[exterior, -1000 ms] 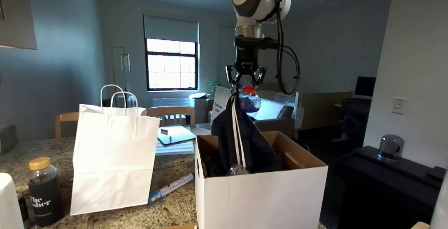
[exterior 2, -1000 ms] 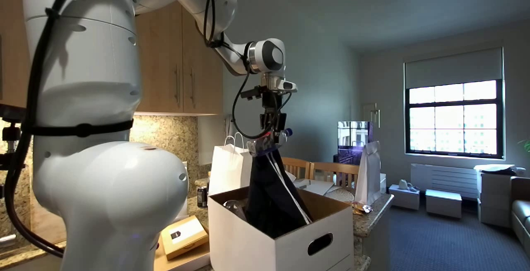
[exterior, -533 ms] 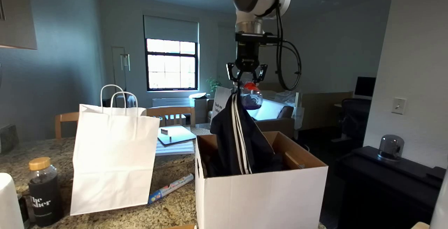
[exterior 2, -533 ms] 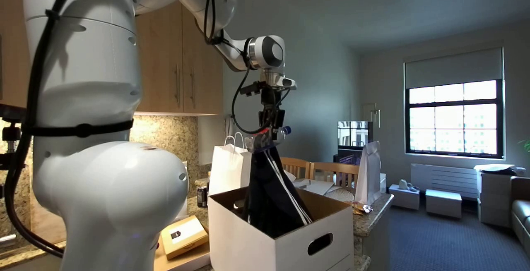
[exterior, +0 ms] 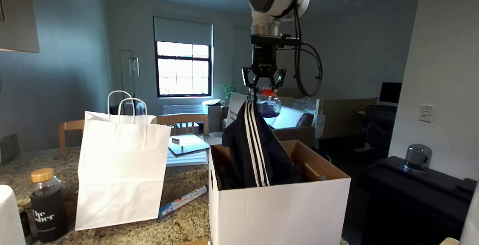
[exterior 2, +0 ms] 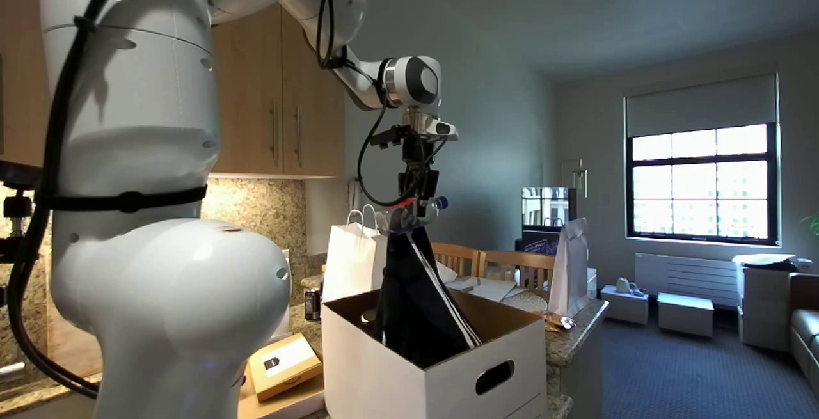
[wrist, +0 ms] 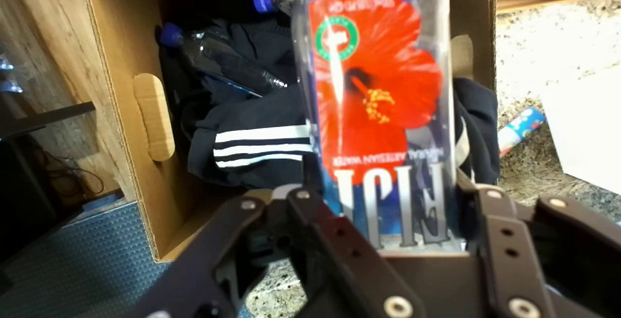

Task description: Remove three bottles from the box

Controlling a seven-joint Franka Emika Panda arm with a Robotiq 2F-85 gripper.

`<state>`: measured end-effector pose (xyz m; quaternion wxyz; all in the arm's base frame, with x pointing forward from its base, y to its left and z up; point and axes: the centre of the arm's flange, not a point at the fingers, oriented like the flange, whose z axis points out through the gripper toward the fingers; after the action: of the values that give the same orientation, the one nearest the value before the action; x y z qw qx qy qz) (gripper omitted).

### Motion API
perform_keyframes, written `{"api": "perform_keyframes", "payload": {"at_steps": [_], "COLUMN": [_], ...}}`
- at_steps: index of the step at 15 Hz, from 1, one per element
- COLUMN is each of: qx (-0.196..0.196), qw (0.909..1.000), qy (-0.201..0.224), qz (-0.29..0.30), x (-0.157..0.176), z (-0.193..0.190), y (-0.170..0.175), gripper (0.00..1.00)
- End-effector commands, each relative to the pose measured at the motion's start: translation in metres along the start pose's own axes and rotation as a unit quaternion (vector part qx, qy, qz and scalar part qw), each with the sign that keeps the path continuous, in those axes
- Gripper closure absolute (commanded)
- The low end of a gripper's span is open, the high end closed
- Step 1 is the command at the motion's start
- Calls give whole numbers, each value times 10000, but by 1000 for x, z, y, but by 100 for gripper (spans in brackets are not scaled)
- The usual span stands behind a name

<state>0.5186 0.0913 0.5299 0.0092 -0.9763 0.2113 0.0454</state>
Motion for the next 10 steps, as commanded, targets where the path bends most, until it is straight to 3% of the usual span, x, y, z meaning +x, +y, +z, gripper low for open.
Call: {"api": "perform_keyframes", "payload": {"at_steps": [1, 5, 6, 8, 9, 10], "qx": [20, 76, 98, 159, 111, 98], "qw": [9998, 9997, 9996, 9993, 9993, 9994], "qy": [-127, -145, -235, -292, -283, -249], "qz": [177, 183, 148, 161, 215, 241], "x": [1, 3, 4, 5, 6, 6], "z": [-6, -6, -7, -9, -9, -8], "y": [-1, 0, 2, 4, 6, 6], "gripper": [69, 71, 24, 17, 59, 56]}}
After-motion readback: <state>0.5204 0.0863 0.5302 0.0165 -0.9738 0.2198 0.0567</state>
